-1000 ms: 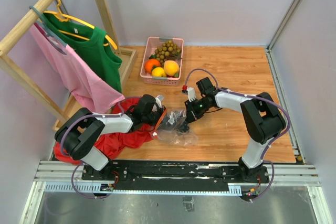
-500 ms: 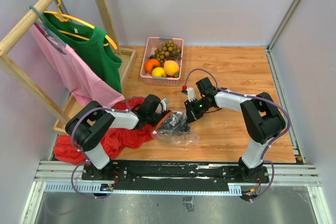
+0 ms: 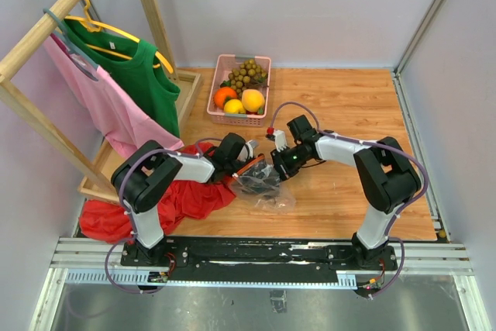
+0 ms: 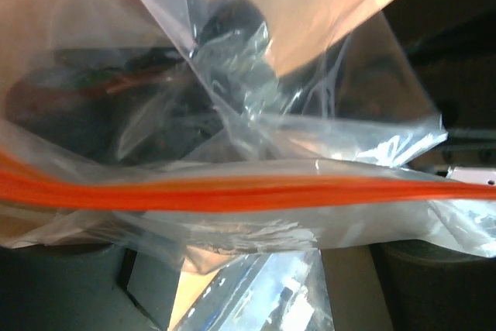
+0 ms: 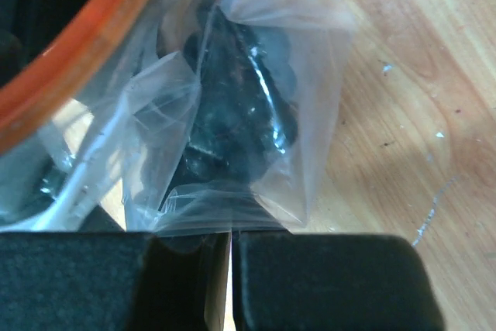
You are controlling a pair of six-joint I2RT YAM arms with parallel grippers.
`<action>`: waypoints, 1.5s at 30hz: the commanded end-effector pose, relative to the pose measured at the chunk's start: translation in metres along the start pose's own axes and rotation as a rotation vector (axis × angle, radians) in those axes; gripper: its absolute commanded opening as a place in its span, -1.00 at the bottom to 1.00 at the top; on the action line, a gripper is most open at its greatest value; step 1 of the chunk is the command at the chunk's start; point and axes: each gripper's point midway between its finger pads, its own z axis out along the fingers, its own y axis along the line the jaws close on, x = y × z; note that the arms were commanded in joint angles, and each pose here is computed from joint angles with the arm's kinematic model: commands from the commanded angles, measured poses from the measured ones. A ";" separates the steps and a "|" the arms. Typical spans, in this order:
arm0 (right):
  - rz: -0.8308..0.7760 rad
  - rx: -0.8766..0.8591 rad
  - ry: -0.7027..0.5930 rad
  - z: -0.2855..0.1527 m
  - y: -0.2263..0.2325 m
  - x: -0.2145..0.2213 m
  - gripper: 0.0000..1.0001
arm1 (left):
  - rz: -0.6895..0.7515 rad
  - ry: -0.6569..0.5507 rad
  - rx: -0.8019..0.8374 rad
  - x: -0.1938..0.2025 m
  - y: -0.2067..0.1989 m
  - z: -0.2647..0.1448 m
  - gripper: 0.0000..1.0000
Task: Open the zip-top bag and remove the fake food
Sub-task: Pick up the fake fruit from the zipper food storage bag.
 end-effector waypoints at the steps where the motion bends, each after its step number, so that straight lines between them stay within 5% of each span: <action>1: -0.030 -0.057 0.011 0.006 0.023 -0.004 -0.93 | 0.008 -0.033 -0.001 -0.014 -0.003 0.012 0.38; 5: -0.027 -0.071 0.011 0.007 0.026 -0.004 -0.93 | 0.006 -0.040 -0.028 -0.016 0.002 0.012 0.32; 9: -0.012 -0.099 0.012 0.008 0.030 -0.006 -0.94 | -0.025 -0.034 -0.048 -0.014 0.010 0.016 -0.05; 13: -0.005 -0.119 0.012 0.009 0.033 -0.006 -0.94 | -0.038 -0.050 -0.049 -0.016 0.014 0.018 -0.21; 18: -0.023 -0.112 0.008 0.007 0.032 -0.007 -0.94 | -0.032 -0.069 -0.045 -0.021 0.015 0.012 -0.79; 23: -0.110 -0.050 0.003 -0.002 0.025 -0.015 -0.91 | 0.020 -0.098 -0.015 -0.024 0.010 0.000 -0.95; 29: -0.213 0.010 -0.032 -0.033 0.014 -0.031 -0.58 | 0.119 -0.078 0.012 -0.015 0.004 -0.012 -0.99; 34: -0.350 -0.123 -0.119 -0.060 0.034 -0.037 -0.21 | 0.132 -0.080 0.065 -0.006 -0.003 -0.021 -0.99; 41: -0.724 -0.363 -0.237 -0.079 0.082 0.008 0.52 | 0.196 -0.139 0.131 -0.008 -0.022 -0.035 -1.00; 45: -0.786 -0.372 -0.245 -0.073 0.081 0.025 0.64 | 0.230 -0.162 0.159 -0.009 -0.030 -0.041 -0.99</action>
